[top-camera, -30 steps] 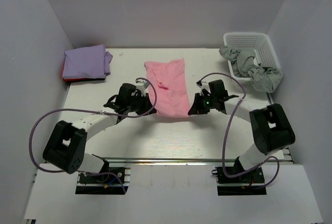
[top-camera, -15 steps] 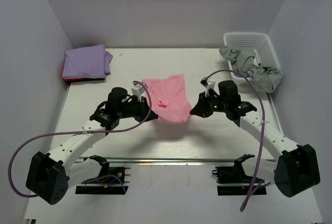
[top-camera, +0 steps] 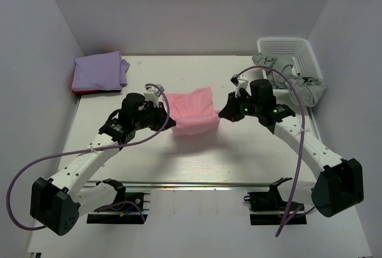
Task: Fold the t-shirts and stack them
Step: Fold the long partially folded tshirt into a neat square
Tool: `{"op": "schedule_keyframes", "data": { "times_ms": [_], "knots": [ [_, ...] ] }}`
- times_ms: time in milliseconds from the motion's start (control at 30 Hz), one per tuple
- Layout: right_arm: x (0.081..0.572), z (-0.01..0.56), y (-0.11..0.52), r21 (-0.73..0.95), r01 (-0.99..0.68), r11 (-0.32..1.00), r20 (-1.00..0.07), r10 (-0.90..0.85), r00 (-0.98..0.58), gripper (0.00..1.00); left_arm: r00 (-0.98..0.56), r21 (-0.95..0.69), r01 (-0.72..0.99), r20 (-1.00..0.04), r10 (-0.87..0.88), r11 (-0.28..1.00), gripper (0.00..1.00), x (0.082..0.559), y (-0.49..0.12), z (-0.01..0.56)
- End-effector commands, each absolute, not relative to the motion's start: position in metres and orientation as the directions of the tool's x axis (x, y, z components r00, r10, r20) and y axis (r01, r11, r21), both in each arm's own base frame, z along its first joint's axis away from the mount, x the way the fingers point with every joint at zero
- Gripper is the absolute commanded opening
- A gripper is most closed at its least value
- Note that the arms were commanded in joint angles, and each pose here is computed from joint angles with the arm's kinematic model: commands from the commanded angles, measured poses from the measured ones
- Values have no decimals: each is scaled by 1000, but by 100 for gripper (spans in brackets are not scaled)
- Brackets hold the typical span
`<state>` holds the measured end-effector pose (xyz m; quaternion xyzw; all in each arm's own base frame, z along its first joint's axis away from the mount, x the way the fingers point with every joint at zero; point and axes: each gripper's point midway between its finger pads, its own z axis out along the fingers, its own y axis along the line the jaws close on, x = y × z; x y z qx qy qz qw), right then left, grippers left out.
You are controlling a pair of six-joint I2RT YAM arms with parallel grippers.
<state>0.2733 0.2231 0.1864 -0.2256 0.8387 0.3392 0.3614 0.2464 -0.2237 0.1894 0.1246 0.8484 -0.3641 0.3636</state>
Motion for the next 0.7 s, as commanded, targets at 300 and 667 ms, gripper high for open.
{"op": "schedule_keyframes", "data": {
  "times_ms": [300,667],
  "knots": [
    [366,211,233,352,-528,773,-792,-55,-609,0,-688,-396,155,-700,-189,905,0,319,-189,188],
    [415,203,236,357,-483,800,-780,-29,-625,0,-645,-343,17,-721,-252,939,0,373,-166,190]
  ]
}}
